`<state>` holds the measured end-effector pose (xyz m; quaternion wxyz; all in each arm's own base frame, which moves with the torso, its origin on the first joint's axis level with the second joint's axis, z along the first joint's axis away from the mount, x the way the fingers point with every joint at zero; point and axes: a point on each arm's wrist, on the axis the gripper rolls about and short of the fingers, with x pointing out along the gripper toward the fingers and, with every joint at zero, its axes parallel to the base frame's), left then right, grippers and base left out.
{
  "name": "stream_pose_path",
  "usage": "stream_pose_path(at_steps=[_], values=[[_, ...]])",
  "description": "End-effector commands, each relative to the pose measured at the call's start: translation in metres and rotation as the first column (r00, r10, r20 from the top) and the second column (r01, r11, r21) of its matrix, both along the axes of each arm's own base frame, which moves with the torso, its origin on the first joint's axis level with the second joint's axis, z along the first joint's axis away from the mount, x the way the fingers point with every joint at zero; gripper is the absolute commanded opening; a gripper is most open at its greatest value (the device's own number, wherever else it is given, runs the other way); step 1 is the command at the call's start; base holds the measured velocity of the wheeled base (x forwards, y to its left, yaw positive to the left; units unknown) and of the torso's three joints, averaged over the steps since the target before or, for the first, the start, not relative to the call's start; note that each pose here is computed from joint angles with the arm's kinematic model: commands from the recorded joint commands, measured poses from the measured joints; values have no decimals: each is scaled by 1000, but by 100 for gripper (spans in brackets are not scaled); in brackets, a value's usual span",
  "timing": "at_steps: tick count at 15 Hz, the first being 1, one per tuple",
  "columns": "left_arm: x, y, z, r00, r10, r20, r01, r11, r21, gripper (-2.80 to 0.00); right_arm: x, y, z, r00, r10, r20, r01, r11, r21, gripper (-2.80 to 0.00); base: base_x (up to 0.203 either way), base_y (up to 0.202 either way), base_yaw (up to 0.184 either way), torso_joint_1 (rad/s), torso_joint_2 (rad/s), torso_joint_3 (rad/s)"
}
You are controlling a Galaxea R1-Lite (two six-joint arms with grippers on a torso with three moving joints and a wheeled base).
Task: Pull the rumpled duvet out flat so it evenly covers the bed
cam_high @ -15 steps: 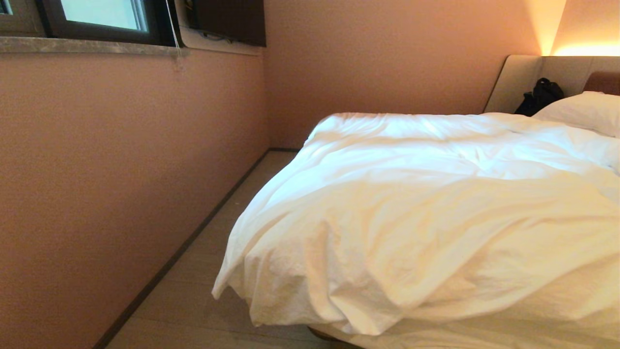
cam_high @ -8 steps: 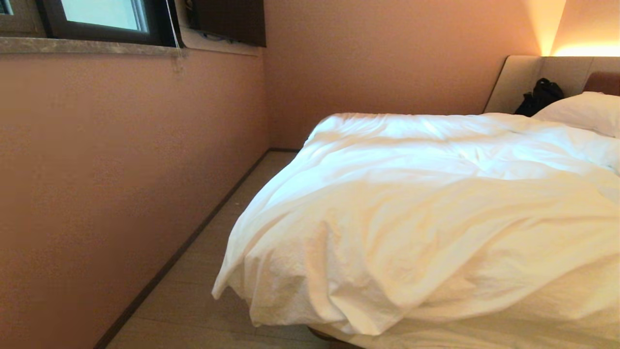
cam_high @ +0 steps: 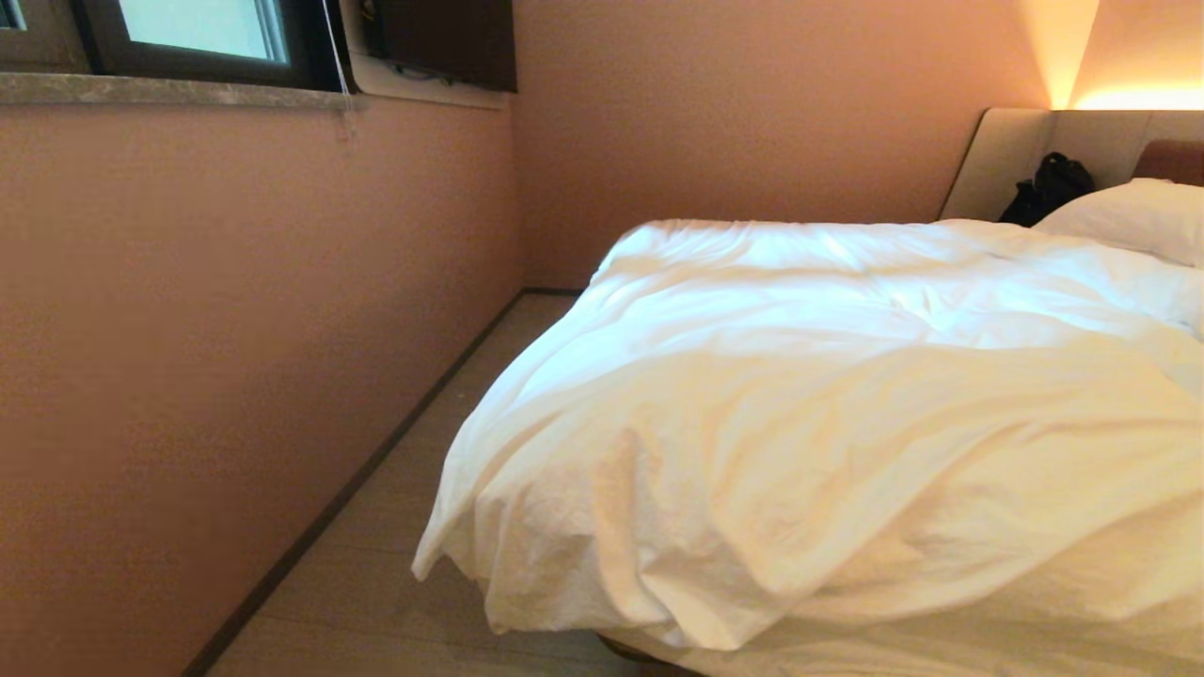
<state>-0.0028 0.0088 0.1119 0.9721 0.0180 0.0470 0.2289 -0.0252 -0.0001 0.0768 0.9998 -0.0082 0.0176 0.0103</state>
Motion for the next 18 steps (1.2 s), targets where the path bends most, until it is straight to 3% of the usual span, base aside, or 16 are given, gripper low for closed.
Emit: stream_pose_path(at_steps=[1,2,4,7,9,11,18], values=[[1,-3,1,986,-163,26,163,986,-32,-280,0,0,0,1000,1,-1,-1,1000,0,-280,0,0,0,0,0,0],[-1,-6,3,958,-281,59,284,957,-56,-280,0,0,0,1000,1,-1,-1,1000,0,-280,0,0,0,0,0,0],[-6,-11,1,867,-487,108,495,865,-78,-280,0,0,0,1000,1,-2,-1,1000,0,-280,0,0,0,0,0,0],[-17,-13,-12,797,-588,135,600,797,-71,-280,0,0,0,1000,3,-1,-3,1000,0,-280,0,0,0,0,0,0],[-27,-16,-22,734,-666,137,678,732,-72,-280,0,0,0,1000,1,-1,-1,1000,0,-280,0,0,0,0,0,0],[-28,-16,-23,723,-679,125,690,715,-109,-280,0,0,0,1000,1,-1,-1,1000,0,-280,0,0,0,0,0,0],[-28,-16,-24,726,-672,147,687,707,-164,-280,0,0,0,1000,1,-3,-1,1000,0,-280,0,0,0,0,0,0]])
